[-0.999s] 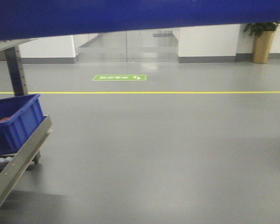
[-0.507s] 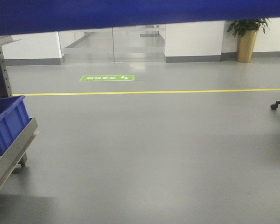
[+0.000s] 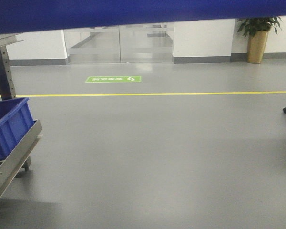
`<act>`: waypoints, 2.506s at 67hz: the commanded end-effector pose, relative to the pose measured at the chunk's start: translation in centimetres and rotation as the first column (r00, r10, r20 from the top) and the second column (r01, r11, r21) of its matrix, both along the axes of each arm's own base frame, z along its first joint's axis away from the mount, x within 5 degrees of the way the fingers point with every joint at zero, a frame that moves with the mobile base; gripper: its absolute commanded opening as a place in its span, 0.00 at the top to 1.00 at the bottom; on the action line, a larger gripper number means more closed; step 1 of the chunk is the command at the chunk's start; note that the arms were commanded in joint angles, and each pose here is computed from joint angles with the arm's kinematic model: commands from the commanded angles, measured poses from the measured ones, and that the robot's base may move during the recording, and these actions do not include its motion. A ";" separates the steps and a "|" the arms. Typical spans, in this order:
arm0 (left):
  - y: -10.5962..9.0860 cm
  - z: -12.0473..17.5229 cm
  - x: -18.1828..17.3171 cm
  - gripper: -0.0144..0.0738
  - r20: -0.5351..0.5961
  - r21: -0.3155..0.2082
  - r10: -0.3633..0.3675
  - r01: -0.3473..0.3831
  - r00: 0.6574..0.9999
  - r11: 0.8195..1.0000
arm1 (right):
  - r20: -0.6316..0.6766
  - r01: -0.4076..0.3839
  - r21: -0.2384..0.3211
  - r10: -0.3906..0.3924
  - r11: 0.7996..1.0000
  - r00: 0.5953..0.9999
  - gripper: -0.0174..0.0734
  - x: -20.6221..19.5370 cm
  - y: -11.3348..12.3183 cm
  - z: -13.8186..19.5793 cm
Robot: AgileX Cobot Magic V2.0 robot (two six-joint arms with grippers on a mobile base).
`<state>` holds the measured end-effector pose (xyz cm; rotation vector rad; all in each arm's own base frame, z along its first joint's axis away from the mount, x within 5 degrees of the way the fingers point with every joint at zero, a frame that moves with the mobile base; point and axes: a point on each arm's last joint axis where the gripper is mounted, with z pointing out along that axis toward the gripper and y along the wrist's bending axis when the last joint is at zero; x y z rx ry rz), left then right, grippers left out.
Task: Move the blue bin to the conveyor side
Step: 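Hold the blue bin with both grippers while driving away from the rack, then carry the blue bin with both grippers to the red-framed grey table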
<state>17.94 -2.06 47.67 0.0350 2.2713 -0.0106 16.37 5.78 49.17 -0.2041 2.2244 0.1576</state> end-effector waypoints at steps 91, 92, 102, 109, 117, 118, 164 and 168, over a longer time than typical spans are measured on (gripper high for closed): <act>0.1 1.2 -0.2 0.86 0.107 0.019 -0.007 0.005 0.994 1.000 | 0.151 0.018 -0.012 -0.016 1.000 0.988 0.90 -0.1 -0.6 1.5; 0.1 1.2 -0.2 0.86 0.107 0.019 -0.007 0.005 0.994 1.000 | 0.151 0.018 -0.012 -0.016 1.000 0.988 0.90 -0.1 -0.6 1.5; 0.1 1.2 -0.1 0.86 0.109 0.019 -0.007 0.005 0.994 1.000 | 0.151 0.018 -0.012 -0.016 1.000 0.988 0.90 -0.1 -0.6 1.5; 0.1 1.2 -0.1 0.86 0.114 0.019 -0.007 0.005 0.993 1.000 | 0.151 0.018 -0.012 -0.016 1.000 0.988 0.90 -0.1 -0.6 1.5; 0.1 1.4 0.0 0.86 0.130 0.017 -0.009 0.007 0.991 1.000 | 0.151 0.018 -0.012 -0.016 1.000 0.988 0.90 -0.1 -0.6 1.5; 0.1 1.4 0.0 0.86 0.133 0.017 -0.010 0.007 0.991 1.000 | 0.151 0.018 -0.012 -0.016 1.000 0.988 0.90 -0.1 -0.6 1.5; 0.1 1.5 0.1 0.86 0.154 0.015 -0.012 0.010 0.988 1.000 | 0.160 0.017 -0.009 -0.015 1.000 0.987 0.90 0.0 -0.6 1.6; 0.1 1.5 0.1 0.86 0.154 0.015 -0.012 0.010 0.988 1.000 | 0.160 0.017 -0.009 -0.015 1.000 0.987 0.90 0.0 -0.6 1.6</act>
